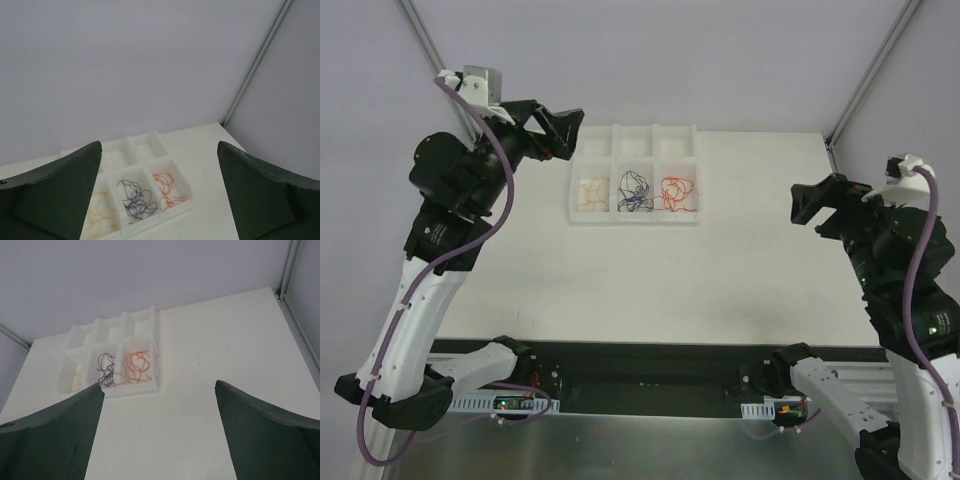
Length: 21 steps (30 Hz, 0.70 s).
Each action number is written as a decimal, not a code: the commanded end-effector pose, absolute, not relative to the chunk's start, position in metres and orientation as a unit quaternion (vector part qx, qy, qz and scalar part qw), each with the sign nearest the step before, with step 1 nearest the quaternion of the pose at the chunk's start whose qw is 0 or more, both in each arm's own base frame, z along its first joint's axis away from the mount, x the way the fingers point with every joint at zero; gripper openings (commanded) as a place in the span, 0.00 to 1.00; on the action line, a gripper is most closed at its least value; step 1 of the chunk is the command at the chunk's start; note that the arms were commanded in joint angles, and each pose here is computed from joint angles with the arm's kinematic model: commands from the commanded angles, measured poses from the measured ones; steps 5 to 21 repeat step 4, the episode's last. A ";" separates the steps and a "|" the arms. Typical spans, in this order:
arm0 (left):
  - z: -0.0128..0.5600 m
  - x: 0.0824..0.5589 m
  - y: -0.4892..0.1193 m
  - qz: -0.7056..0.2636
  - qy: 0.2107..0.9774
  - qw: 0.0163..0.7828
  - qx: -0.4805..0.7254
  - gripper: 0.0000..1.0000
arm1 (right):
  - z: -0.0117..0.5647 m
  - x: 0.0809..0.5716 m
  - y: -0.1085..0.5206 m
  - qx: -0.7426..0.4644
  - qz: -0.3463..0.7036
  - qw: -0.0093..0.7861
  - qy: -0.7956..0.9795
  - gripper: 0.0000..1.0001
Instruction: Untangle the cables
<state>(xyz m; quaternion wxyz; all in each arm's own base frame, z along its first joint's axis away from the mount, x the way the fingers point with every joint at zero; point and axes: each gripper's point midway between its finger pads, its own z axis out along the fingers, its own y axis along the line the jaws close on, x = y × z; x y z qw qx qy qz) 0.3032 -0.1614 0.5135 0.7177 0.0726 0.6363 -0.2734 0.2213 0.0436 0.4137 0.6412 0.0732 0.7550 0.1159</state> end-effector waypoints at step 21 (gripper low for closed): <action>0.565 0.270 -0.119 -0.173 0.563 0.802 0.100 0.99 | 0.469 0.206 0.022 0.086 0.093 0.702 0.701 0.96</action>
